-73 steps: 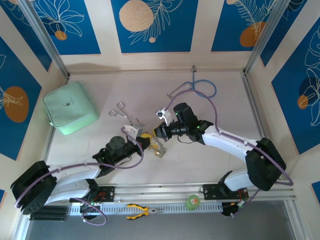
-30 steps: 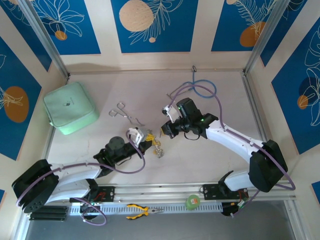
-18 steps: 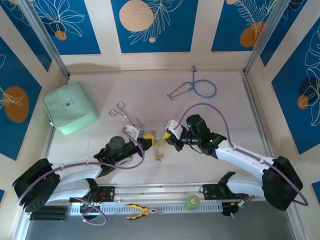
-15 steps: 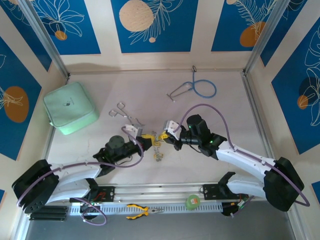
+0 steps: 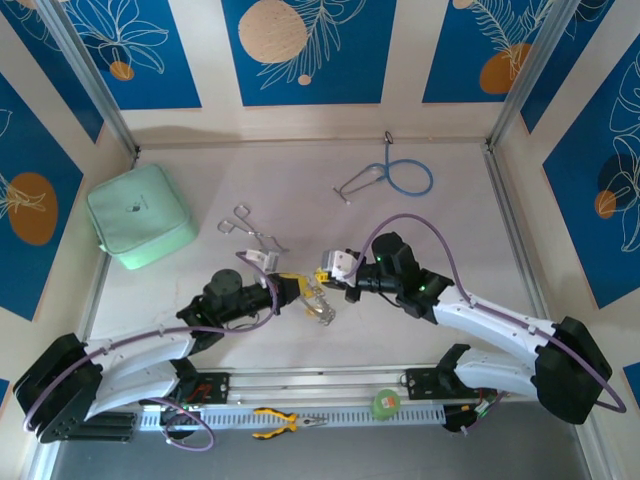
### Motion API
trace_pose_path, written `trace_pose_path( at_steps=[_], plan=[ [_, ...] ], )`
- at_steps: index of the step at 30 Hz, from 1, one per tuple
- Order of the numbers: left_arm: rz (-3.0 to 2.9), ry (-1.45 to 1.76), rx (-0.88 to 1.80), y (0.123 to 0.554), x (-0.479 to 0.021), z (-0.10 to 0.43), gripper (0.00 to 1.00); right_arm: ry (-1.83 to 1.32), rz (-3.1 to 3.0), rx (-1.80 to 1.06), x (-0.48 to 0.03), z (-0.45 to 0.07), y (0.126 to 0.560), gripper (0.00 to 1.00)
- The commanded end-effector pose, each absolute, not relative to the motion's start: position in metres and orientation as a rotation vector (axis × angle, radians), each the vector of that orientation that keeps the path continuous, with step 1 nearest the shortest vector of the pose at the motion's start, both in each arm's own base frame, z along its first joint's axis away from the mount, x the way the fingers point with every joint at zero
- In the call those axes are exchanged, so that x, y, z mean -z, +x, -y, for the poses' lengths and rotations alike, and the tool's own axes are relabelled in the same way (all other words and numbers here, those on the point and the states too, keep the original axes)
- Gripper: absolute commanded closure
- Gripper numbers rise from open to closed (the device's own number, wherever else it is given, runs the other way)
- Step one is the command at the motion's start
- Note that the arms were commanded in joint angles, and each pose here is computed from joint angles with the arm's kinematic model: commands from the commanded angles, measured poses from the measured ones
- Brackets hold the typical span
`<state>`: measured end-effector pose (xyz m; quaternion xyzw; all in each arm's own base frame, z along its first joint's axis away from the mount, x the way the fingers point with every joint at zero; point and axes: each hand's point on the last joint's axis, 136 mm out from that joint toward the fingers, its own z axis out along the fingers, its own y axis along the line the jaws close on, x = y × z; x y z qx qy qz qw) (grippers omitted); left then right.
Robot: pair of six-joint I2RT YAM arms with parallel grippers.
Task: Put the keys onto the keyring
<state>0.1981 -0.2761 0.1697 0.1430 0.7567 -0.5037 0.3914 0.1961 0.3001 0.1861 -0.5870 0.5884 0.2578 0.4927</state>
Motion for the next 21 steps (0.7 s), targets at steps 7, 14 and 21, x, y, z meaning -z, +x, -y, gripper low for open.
trace_pose_path(
  at_steps=[7, 14, 21],
  plan=[
    [-1.841, 0.357, 1.346, 0.202, -0.194, 0.281, 1.0, -1.477, -1.462, -0.509, -0.171, -0.305, 0.204, 1.0],
    [-1.839, 0.356, 1.346, 0.202, -0.195, 0.281, 1.0, -1.473, -1.457, -0.497, -0.172, -0.306, 0.205, 1.0],
    [-1.84, 0.35, 1.346, 0.203, -0.194, 0.281, 1.0, -1.45, -1.437, -0.518, -0.179, -0.309, 0.205, 1.0]
  ],
)
